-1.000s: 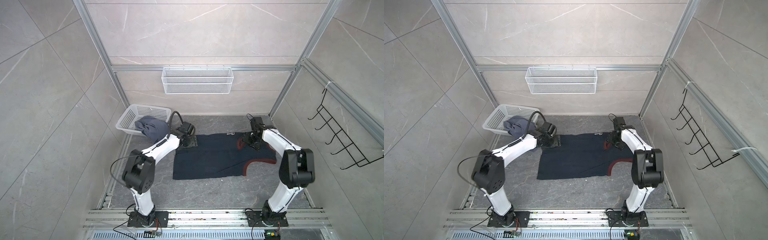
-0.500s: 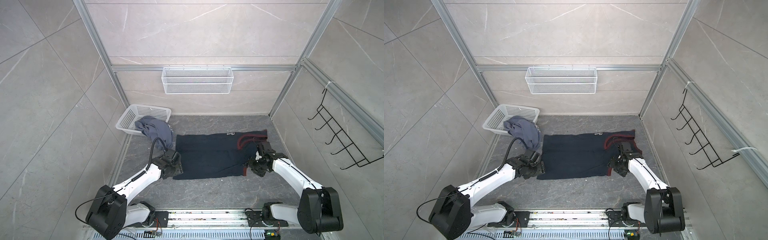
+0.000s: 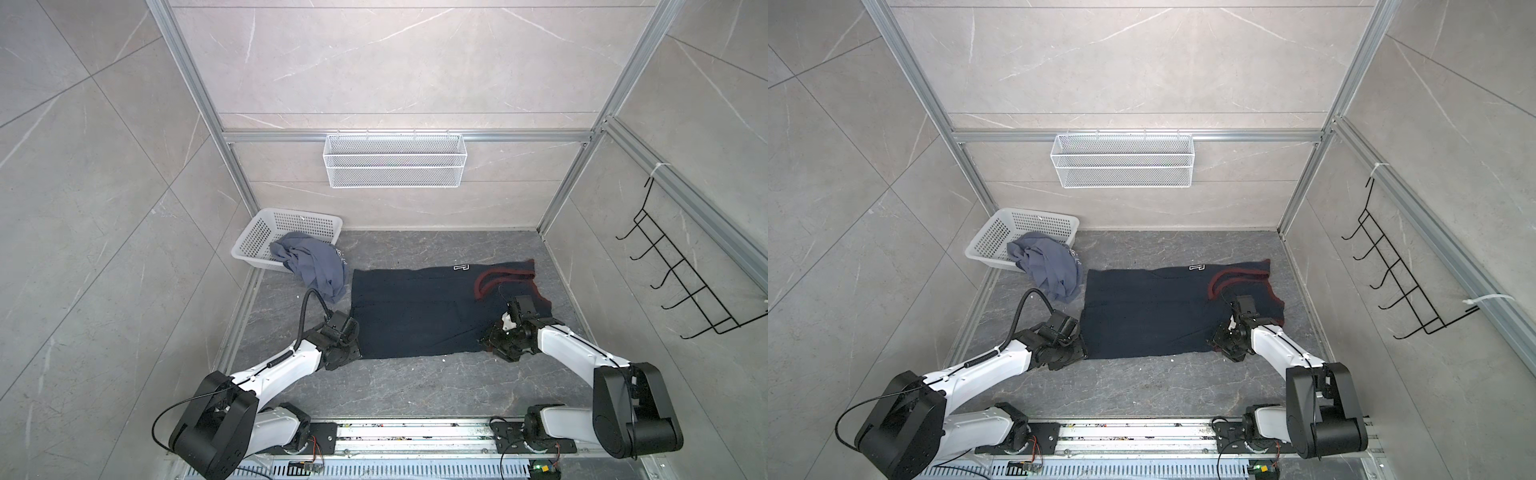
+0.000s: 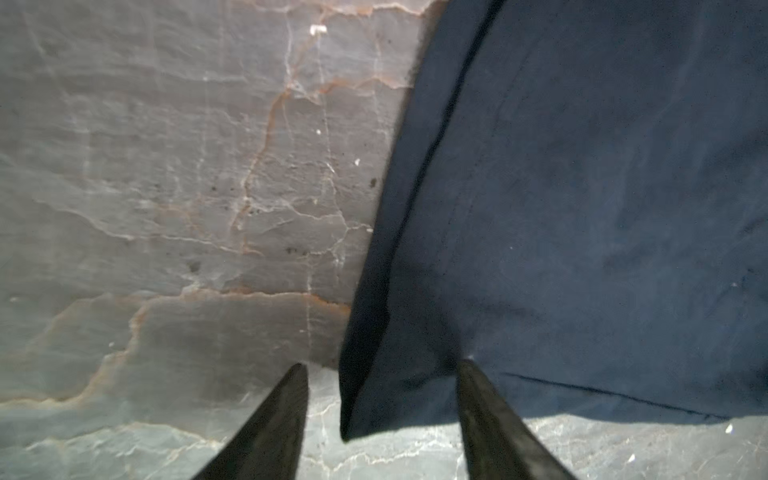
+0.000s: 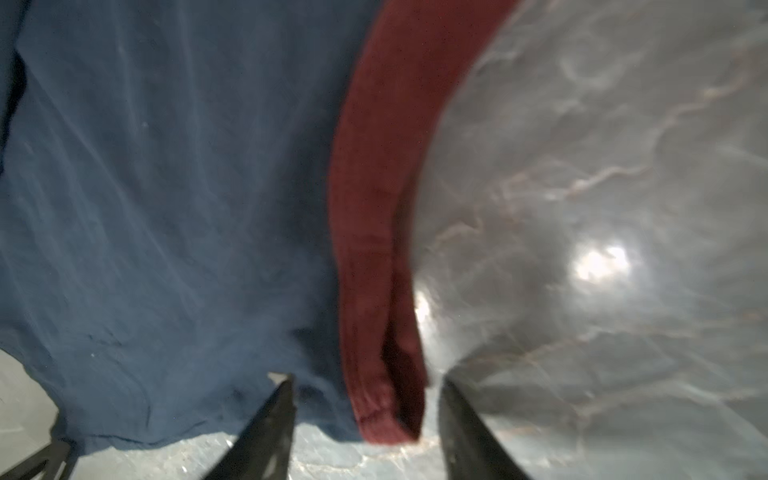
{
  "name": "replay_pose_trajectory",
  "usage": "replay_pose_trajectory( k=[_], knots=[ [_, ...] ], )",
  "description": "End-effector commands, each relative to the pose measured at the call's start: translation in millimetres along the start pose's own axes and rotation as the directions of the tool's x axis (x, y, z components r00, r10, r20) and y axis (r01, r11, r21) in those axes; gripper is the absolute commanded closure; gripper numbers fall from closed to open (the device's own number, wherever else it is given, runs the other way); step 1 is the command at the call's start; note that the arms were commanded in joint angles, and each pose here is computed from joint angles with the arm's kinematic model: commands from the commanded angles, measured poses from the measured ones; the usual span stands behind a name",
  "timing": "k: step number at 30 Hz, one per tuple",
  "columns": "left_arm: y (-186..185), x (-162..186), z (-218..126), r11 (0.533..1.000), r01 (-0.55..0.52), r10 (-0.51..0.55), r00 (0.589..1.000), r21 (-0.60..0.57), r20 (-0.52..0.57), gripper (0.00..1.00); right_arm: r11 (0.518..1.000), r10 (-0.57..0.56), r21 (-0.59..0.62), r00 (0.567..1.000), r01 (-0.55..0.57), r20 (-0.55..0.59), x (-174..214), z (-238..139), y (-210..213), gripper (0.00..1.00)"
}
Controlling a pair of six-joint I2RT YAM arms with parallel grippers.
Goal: Fold and stack the tank tops
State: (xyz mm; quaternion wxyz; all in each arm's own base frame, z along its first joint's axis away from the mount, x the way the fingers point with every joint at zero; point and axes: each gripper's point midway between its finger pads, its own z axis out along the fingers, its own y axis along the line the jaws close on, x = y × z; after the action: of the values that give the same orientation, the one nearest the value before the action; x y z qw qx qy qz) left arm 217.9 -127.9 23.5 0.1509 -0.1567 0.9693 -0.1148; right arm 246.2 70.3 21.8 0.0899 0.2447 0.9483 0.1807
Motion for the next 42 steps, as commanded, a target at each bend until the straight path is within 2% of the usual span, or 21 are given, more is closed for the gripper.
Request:
replay_pose_trajectory(
  k=[1, 8, 11, 15, 19, 24, 28, 37, 42],
  knots=[
    [-2, -7, 4, 1.0, 0.021, -0.021, 0.999, 0.004, 0.032, 0.51, 0.998, 0.018, 0.057, 0.999, -0.016, -0.029, 10, 9, -11, 0.54],
    [-4, -5, 3, 0.999, 0.029, -0.03, 0.999, 0.021, 0.028, 0.72, 0.996, 0.008, 0.092, 1.0, -0.009, 0.006, 7, -2, -12, 0.81],
    [-9, -8, -1, 0.999, 0.031, -0.033, 0.999, 0.042, 0.039, 0.8, 0.99, -0.015, 0.139, 0.998, 0.006, 0.064, 0, -14, -15, 0.9],
    [-22, -22, -14, 0.997, 0.024, -0.03, 0.997, 0.074, 0.077, 0.92, 0.994, -0.035, 0.111, 0.992, 0.022, 0.119, -10, -31, -3, 1.0],
    [-44, -48, -34, 0.994, 0.004, -0.02, 0.989, 0.107, 0.145, 1.0, 0.995, -0.055, 0.089, 0.985, 0.041, 0.161, -28, -50, 17, 1.0],
    [-73, -90, -54, 0.994, -0.027, 0.002, 0.973, 0.105, 0.233, 1.0, 0.996, -0.068, 0.06, 0.984, 0.059, 0.164, -55, -57, 47, 1.0],
    [-86, -125, -58, 0.996, 0.001, -0.027, 0.96, 0.093, 0.278, 1.0, 0.995, -0.088, 0.058, 0.977, 0.078, 0.193, -84, -61, 69, 1.0],
    [-79, -184, -37, 0.993, 0.111, -0.095, 0.931, -0.027, 0.352, 1.0, 0.988, -0.122, 0.123, 0.967, 0.097, 0.224, -142, -50, 98, 1.0],
    [-80, -203, -16, 0.989, 0.147, -0.126, 0.92, -0.028, 0.371, 1.0, 0.985, -0.114, 0.15, 0.966, 0.081, 0.231, -162, -38, 104, 1.0]
  ],
)
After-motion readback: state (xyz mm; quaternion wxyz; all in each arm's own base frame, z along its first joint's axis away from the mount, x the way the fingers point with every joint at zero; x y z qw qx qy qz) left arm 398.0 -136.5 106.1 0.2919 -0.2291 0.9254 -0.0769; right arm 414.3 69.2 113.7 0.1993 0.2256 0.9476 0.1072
